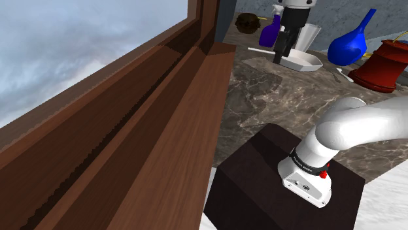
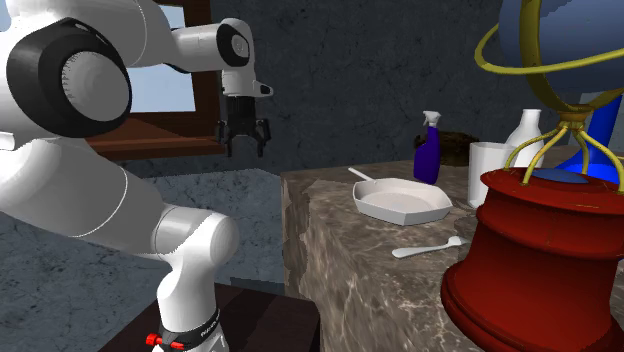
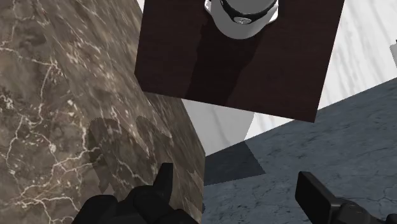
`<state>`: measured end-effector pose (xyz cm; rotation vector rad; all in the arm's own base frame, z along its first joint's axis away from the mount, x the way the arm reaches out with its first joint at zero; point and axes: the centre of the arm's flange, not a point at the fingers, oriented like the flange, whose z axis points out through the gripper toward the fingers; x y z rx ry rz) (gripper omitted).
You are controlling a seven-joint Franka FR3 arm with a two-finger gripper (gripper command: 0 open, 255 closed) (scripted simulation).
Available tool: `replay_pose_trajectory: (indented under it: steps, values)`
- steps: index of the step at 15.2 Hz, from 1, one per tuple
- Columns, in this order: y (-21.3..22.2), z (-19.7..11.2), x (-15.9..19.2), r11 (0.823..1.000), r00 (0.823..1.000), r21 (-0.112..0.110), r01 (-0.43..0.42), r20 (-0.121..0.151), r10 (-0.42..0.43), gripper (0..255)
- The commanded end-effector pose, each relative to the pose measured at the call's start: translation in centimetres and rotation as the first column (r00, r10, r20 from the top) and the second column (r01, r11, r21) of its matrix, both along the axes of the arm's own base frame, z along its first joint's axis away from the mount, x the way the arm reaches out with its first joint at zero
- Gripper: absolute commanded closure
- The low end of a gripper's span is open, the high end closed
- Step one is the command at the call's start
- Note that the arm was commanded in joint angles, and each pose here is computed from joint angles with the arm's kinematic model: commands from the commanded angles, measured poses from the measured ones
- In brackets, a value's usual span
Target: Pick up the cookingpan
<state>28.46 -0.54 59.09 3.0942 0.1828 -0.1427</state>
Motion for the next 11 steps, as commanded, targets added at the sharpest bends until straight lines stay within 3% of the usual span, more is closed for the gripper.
replay_pose_trajectory:
  steps: [1, 11]
  values:
    - [0.0, 0.0, 0.0, 1.0, 1.0, 0.0, 0.0, 0.0, 0.0, 0]
    - [-12.8, -1.6, 3.6, 0.987, 0.987, 0.034, -0.158, 0.025, 0.157, 0]
